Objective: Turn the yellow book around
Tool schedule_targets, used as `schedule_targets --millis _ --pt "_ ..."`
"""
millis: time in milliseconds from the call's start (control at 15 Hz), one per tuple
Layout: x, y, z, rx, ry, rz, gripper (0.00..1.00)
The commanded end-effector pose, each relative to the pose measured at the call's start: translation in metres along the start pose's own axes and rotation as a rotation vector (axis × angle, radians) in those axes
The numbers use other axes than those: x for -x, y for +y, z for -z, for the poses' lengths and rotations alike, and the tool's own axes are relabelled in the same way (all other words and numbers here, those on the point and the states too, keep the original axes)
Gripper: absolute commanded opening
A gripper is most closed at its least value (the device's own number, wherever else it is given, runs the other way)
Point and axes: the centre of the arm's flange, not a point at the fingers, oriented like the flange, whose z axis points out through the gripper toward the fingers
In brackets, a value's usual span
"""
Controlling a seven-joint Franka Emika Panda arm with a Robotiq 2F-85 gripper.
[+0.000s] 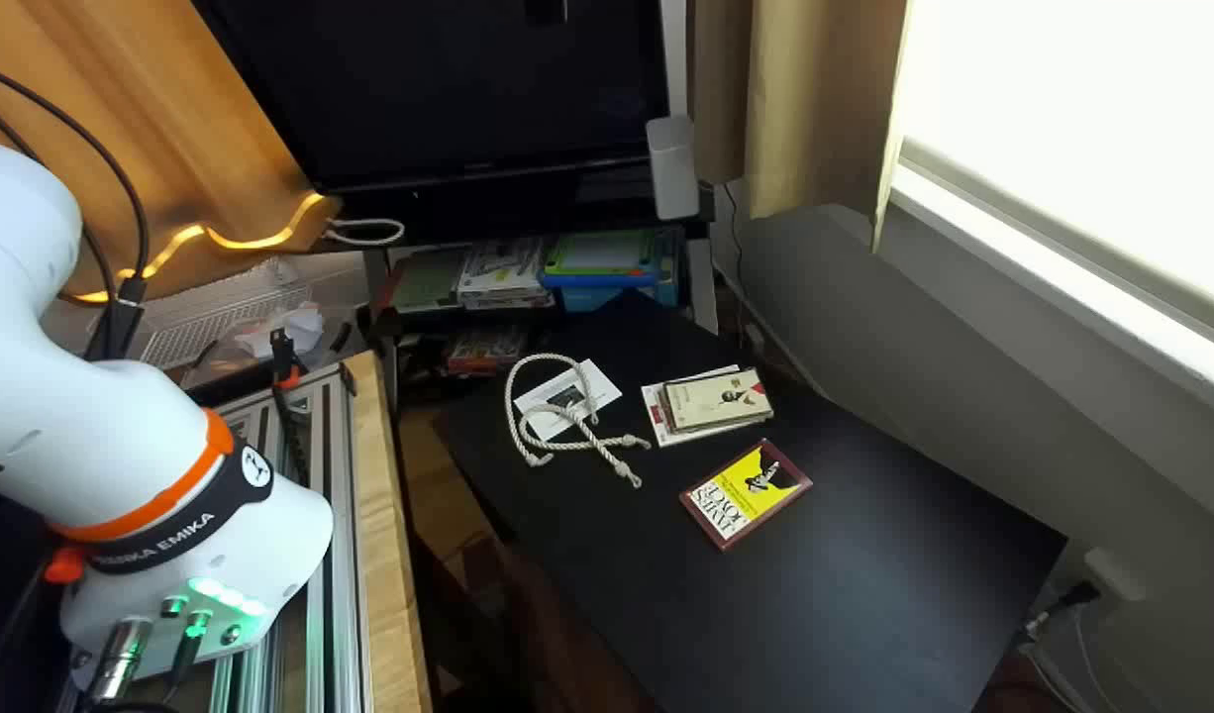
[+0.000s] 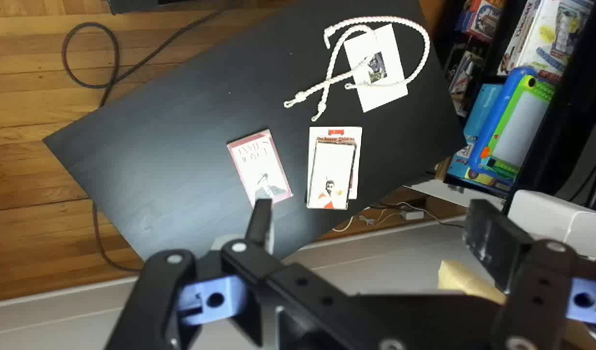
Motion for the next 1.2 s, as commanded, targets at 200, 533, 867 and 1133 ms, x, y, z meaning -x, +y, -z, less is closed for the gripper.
schedule_targets --millis 200,533,867,1133 --pt "0.0 0.0 0.001 0.0 0.001 0.0 1.0" --pt "-0.017 0.006 -0.012 0.001 -0.028 -0.048 1.0" --pt "-0.065 0.019 -0.086 0.025 -0.131 -0.051 1.0" --pt "-0.092 0.016 -0.153 0.066 -0.164 0.007 1.0"
